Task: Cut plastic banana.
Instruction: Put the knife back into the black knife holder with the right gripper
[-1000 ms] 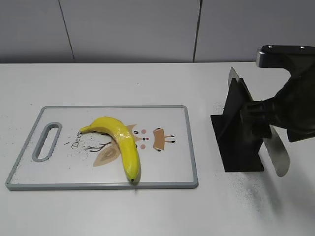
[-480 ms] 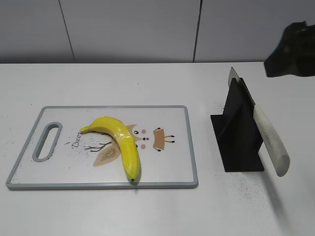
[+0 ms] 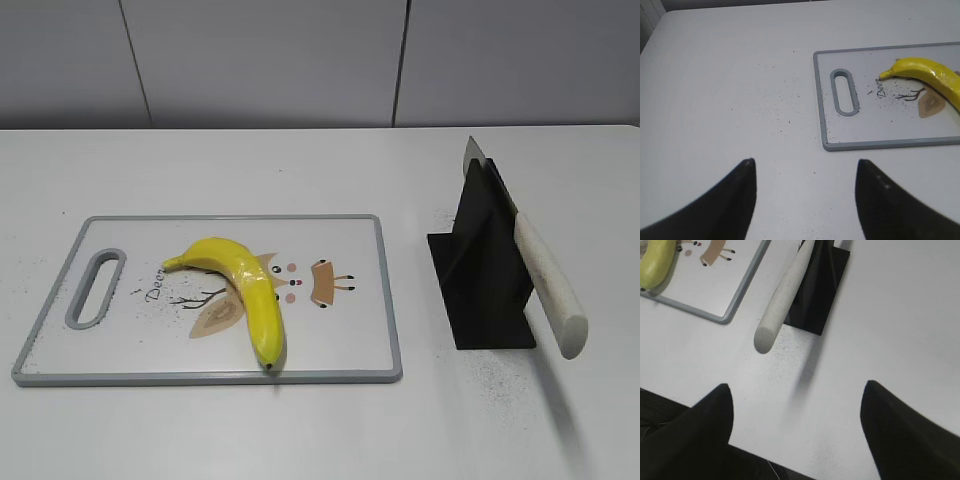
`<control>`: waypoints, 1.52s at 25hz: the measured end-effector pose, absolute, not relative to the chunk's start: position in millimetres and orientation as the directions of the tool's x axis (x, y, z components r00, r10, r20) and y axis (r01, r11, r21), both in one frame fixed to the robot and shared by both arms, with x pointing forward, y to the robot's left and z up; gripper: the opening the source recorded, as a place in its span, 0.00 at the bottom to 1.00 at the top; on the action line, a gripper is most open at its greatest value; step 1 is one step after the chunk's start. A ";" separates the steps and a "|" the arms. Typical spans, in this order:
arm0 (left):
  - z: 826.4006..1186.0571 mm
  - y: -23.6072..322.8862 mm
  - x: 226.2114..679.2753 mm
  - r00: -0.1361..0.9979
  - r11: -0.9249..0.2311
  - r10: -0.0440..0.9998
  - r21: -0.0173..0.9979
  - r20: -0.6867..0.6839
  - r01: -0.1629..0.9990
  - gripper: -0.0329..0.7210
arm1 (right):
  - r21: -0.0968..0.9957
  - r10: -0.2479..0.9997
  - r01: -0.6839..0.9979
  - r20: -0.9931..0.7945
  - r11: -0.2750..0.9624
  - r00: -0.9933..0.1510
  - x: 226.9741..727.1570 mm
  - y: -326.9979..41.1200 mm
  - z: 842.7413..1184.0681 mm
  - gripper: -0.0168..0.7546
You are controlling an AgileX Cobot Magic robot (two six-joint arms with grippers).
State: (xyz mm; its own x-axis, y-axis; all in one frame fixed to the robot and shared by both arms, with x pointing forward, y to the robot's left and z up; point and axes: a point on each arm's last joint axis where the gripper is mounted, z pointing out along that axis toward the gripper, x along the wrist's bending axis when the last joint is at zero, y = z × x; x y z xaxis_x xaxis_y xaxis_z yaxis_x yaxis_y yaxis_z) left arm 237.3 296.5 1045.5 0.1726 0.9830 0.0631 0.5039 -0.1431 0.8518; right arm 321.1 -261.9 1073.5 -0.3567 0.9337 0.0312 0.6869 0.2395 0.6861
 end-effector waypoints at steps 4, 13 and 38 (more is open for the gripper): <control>1045.5 296.5 237.3 0.173 -0.143 0.983 0.852 0.063 0.504 0.82 | 0.753 0.904 0.613 0.057 0.240 -0.423 286.1 -272.9 1063.7 0.79; 1045.0 296.5 237.4 0.173 -0.143 0.983 0.851 0.063 0.505 0.82 | 0.867 0.884 0.461 0.054 0.188 -0.464 242.5 -291.9 1055.7 0.79; 1043.4 296.2 238.0 0.175 -0.142 0.983 0.848 0.060 0.510 0.82 | 0.900 0.994 0.436 0.069 -0.027 -0.082 233.2 -292.8 1054.5 0.77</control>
